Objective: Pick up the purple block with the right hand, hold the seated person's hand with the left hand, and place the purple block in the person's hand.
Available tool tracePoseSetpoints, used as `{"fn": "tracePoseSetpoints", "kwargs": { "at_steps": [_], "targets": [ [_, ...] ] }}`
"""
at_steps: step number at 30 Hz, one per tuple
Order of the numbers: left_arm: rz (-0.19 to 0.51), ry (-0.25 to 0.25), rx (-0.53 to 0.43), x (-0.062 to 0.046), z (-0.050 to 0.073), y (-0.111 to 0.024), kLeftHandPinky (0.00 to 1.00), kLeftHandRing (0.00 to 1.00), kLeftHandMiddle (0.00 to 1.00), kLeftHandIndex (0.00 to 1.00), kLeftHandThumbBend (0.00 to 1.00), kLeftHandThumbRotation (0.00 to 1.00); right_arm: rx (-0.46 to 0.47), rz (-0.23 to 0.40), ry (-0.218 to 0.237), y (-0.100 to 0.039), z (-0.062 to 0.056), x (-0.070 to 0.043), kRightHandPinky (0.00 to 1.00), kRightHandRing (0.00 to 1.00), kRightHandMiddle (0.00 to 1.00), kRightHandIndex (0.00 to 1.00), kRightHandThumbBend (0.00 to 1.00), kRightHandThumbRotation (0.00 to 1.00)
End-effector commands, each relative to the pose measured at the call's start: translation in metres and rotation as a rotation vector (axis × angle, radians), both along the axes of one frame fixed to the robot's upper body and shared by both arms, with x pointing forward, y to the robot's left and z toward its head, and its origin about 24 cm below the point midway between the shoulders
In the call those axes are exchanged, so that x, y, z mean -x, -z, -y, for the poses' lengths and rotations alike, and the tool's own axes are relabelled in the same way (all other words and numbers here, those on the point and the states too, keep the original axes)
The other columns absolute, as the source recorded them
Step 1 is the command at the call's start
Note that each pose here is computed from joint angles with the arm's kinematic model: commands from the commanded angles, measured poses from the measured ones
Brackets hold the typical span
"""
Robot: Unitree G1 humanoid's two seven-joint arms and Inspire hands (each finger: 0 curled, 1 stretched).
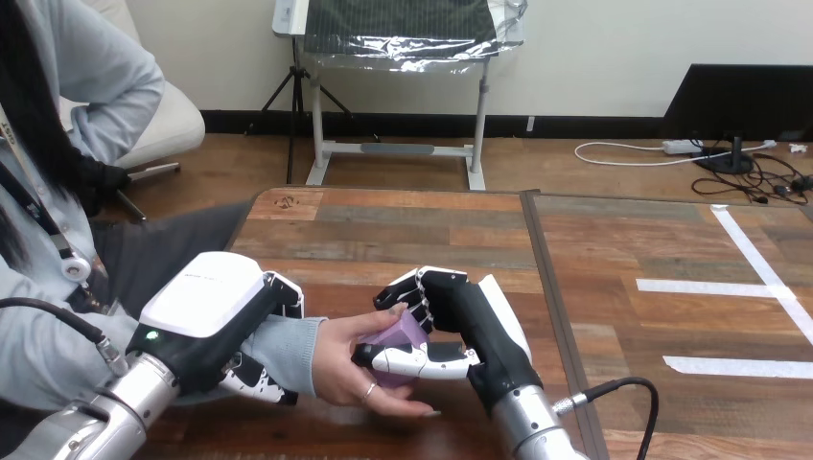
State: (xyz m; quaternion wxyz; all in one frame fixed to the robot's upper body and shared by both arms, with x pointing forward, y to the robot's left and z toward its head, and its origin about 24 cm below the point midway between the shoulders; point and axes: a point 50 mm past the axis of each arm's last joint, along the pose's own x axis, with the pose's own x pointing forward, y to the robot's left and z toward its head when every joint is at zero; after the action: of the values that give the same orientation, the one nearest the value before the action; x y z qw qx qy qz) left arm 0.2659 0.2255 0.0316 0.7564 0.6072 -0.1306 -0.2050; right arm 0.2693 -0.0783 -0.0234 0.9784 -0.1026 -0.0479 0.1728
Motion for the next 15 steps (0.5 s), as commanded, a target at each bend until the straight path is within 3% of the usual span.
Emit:
{"fn": "tracePoseSetpoints", "kwargs": {
  "at_steps": [1,15],
  "targets": [
    [0.206,0.054,0.102,-0.0194,0.0166,-0.0452,0.25,0.28,0.33,0.33,0.85,0.0,-0.019,0.08,-0.052,-0.0142,-0.0141,-0.0044,0.28,0.33,0.41,0.48,0.82,0.0],
    [0.223,0.051,0.118,-0.0173,0.0174,-0.0458,0.25,0.28,0.33,0.33,0.87,0.0,0.006,0.076,-0.059,-0.011,-0.0159,-0.0023,0.28,0.33,0.42,0.48,0.8,0.0]
  ]
}}
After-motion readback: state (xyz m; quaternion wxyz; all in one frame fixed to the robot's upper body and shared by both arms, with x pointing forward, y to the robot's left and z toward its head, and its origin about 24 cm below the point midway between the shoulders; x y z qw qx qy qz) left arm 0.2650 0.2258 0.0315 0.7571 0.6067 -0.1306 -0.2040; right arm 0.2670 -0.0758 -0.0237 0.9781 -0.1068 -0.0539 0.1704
